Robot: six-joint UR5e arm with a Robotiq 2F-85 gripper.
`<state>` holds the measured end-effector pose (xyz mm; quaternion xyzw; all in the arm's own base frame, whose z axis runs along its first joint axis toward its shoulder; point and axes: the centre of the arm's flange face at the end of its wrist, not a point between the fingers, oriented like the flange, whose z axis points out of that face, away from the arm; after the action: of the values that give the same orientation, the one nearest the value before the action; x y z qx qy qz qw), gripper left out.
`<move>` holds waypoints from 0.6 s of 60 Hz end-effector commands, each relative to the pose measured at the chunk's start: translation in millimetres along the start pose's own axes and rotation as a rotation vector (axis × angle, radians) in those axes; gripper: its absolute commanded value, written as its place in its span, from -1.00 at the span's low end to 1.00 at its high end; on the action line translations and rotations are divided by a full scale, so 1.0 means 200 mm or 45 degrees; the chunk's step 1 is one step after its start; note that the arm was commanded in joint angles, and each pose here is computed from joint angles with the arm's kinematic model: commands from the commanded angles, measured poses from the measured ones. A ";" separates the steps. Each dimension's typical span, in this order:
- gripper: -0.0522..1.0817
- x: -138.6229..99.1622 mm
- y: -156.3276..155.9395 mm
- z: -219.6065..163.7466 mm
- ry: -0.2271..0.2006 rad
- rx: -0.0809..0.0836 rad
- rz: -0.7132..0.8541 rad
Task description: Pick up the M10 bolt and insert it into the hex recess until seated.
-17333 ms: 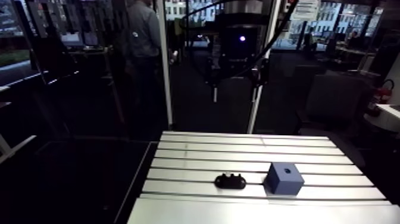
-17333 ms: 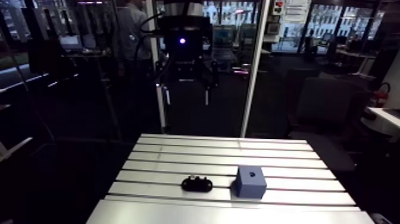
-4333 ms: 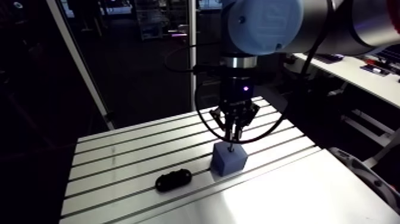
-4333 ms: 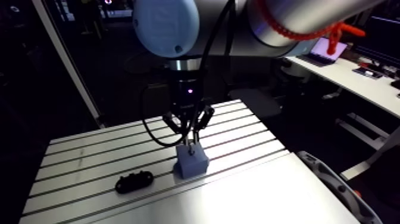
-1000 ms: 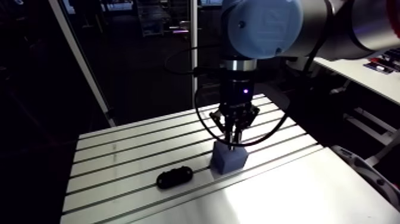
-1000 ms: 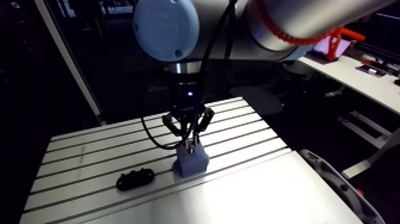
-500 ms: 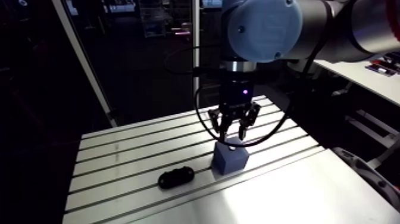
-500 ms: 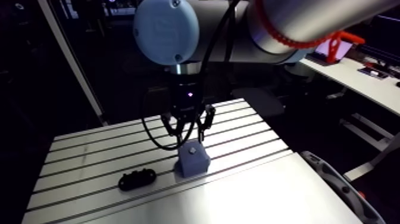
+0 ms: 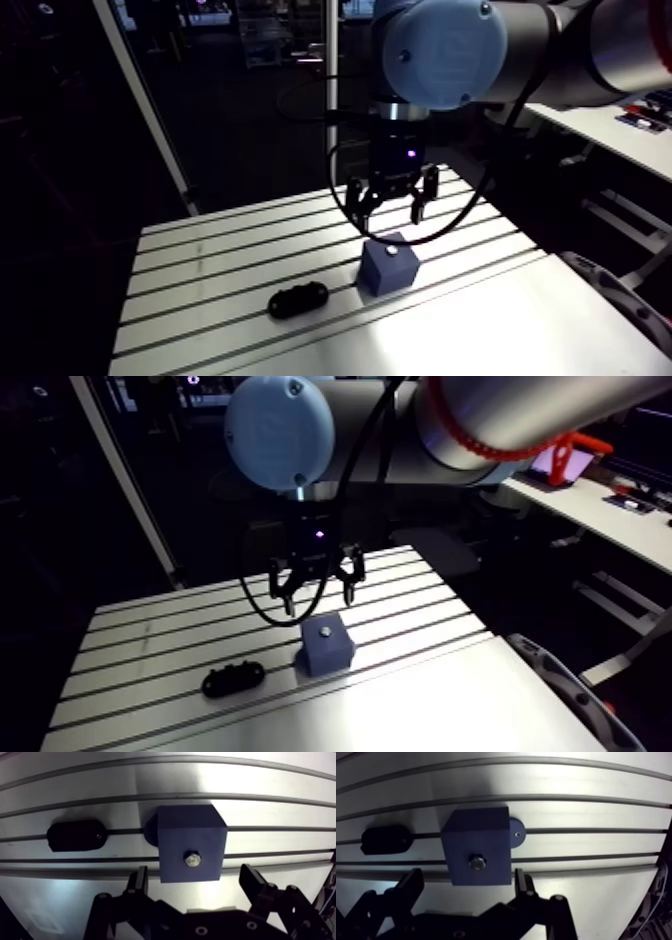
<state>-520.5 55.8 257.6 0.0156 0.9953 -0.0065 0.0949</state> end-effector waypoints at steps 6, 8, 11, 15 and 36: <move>-0.84 0.00 -0.01 -0.02 0.011 0.007 -0.003; -0.78 0.00 -0.01 -0.02 0.013 0.007 -0.003; -0.67 0.00 -0.01 -0.02 0.013 0.007 0.002; -0.51 0.00 0.00 -0.02 0.014 0.010 0.010; -0.09 0.00 -0.01 -0.01 0.014 0.008 -0.110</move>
<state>-521.2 54.7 260.9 0.0069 0.9959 -0.0108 0.0895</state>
